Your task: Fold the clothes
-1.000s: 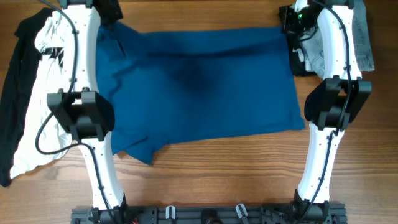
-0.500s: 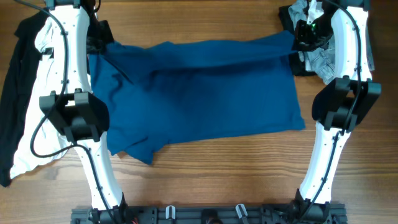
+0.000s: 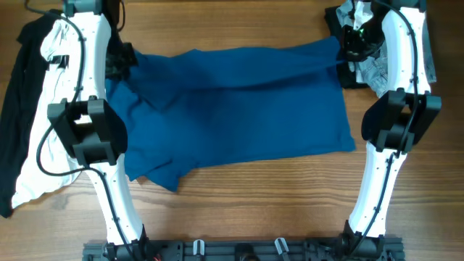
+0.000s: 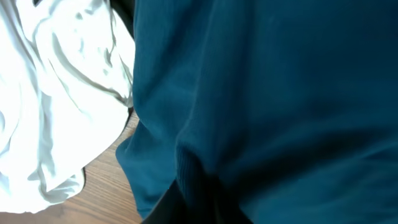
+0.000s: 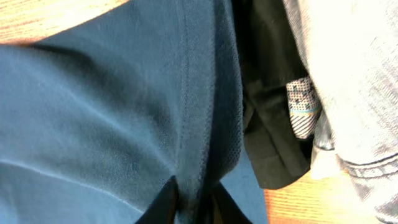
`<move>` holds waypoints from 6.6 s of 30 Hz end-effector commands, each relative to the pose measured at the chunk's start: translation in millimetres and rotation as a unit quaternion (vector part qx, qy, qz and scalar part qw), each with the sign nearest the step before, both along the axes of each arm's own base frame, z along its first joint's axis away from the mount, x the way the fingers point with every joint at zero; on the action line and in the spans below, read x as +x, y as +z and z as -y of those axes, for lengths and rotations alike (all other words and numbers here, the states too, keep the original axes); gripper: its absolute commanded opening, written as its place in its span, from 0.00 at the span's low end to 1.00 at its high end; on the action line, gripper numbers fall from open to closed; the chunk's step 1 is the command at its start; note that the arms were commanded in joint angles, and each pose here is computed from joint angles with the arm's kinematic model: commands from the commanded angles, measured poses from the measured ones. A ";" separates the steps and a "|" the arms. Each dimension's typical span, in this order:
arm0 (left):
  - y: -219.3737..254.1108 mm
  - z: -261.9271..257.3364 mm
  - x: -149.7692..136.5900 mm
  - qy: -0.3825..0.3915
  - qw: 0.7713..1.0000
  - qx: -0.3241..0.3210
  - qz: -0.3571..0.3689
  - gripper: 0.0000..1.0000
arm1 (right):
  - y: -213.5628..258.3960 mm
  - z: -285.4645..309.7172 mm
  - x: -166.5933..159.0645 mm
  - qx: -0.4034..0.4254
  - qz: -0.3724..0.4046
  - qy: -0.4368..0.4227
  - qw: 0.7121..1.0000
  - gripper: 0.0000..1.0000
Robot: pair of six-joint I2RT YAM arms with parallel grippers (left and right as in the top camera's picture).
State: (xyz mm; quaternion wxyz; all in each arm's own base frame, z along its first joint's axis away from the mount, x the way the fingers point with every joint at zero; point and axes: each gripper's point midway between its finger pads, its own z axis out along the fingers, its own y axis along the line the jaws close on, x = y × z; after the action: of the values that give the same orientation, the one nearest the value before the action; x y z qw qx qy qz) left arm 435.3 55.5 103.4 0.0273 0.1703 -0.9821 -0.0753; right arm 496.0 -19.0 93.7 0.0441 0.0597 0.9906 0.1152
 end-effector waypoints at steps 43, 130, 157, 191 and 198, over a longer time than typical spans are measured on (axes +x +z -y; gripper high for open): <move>150.3 84.7 -183.2 0.164 0.948 -0.018 0.271 1.00 | 173.5 -9.7 -191.7 -0.051 0.086 -0.097 0.990 0.69; 22.4 100.7 -159.7 0.111 0.945 -0.052 0.303 0.04 | -56.9 -1.5 -240.0 -0.092 -0.028 -0.328 0.940 0.67; 28.5 82.5 -197.3 0.110 0.962 -0.007 0.248 0.04 | -85.0 -12.6 -259.1 -0.071 -0.079 -0.263 0.959 0.04; 24.9 73.6 -11.6 0.031 0.907 -0.016 0.419 0.04 | -52.6 -17.0 -109.4 0.037 0.187 -0.216 0.958 0.03; -8.0 77.9 18.1 0.013 0.903 -0.011 0.428 0.04 | -43.3 -12.3 -90.2 0.029 0.234 -0.205 0.950 0.04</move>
State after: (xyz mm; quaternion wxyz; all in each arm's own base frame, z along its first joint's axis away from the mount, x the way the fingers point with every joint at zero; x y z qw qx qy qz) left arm 438.4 -27.1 94.2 -0.3714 0.2143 -0.9029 0.0311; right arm 394.8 -3.7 47.5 0.2804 0.2444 0.9167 0.1460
